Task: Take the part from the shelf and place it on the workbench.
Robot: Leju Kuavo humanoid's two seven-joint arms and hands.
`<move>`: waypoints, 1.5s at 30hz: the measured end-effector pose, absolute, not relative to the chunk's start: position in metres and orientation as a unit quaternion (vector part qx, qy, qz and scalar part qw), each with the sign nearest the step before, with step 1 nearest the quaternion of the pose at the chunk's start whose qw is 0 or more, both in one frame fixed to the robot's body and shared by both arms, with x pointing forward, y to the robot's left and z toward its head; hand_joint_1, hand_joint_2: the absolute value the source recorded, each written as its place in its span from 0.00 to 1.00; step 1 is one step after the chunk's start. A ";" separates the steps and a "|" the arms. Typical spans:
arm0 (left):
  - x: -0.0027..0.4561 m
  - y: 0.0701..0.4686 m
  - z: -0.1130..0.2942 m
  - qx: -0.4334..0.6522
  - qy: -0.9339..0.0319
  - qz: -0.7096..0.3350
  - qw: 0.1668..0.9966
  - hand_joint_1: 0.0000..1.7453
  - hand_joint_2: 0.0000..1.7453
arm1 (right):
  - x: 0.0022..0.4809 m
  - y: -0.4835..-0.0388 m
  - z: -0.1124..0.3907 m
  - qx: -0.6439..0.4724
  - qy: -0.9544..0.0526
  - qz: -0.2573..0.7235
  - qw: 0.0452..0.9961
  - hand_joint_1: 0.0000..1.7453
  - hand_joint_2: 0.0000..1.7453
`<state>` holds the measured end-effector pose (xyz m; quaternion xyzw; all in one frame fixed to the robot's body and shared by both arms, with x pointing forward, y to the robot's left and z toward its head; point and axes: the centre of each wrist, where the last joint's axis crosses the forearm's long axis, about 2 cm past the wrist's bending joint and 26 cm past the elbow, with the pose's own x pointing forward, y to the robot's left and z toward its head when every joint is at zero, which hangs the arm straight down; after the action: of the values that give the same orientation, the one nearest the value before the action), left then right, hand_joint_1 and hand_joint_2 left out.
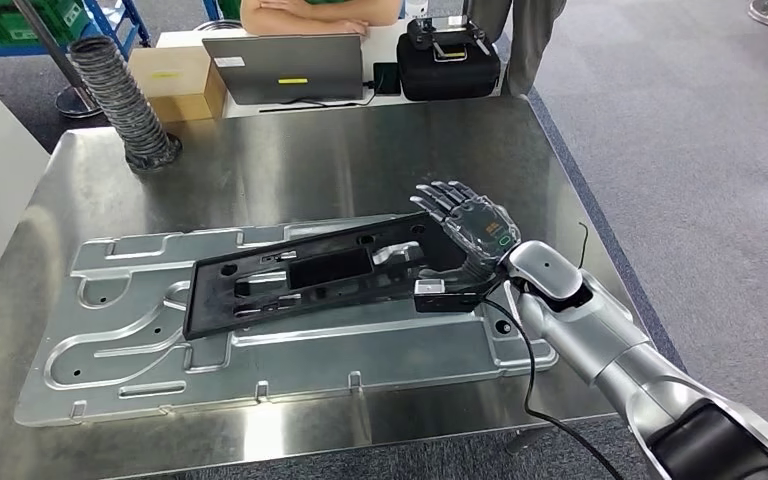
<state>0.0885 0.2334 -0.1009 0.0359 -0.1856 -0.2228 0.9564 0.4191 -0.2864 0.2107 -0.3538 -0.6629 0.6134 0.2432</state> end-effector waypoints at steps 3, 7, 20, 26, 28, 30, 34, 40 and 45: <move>0.088 0.234 -0.101 0.035 -0.182 -0.220 0.958 0.00 0.00 | 0.418 -0.286 0.208 -0.351 -0.663 0.615 0.244 0.00 0.00; 0.089 0.234 -0.101 0.035 -0.183 -0.219 0.958 0.00 0.00 | 0.418 -0.285 0.208 -0.350 -0.663 0.615 0.244 0.00 0.00; 0.089 0.235 -0.101 0.035 -0.180 -0.217 0.959 0.00 0.00 | 0.418 -0.286 0.208 -0.347 -0.665 0.614 0.247 0.00 0.00; 0.089 0.235 -0.101 0.035 -0.181 -0.216 0.959 0.00 0.00 | 0.421 -0.286 0.213 -0.349 -0.667 0.611 0.245 0.00 0.00; 0.088 0.235 -0.101 0.034 -0.180 -0.215 0.959 0.00 0.00 | 0.421 -0.285 0.214 -0.347 -0.668 0.611 0.244 0.00 0.00; 0.088 0.235 -0.101 0.035 -0.179 -0.215 0.959 0.00 0.00 | 0.421 -0.284 0.213 -0.346 -0.668 0.612 0.244 0.00 0.00; 0.088 0.235 -0.101 0.035 -0.178 -0.215 0.960 0.00 0.00 | 0.420 -0.283 0.211 -0.343 -0.667 0.613 0.246 0.00 0.00; 0.090 0.236 -0.101 0.035 -0.180 -0.216 0.959 0.00 0.00 | 0.420 -0.285 0.211 -0.345 -0.668 0.612 0.246 0.00 0.00; 0.090 0.236 -0.101 0.033 -0.180 -0.217 0.959 0.00 0.00 | 0.418 -0.288 0.207 -0.346 -0.664 0.614 0.250 0.00 0.00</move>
<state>0.0905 0.2355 -0.1008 0.0334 -0.1801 -0.2170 0.9589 0.4183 -0.2882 0.2073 -0.3455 -0.6642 0.6138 0.2503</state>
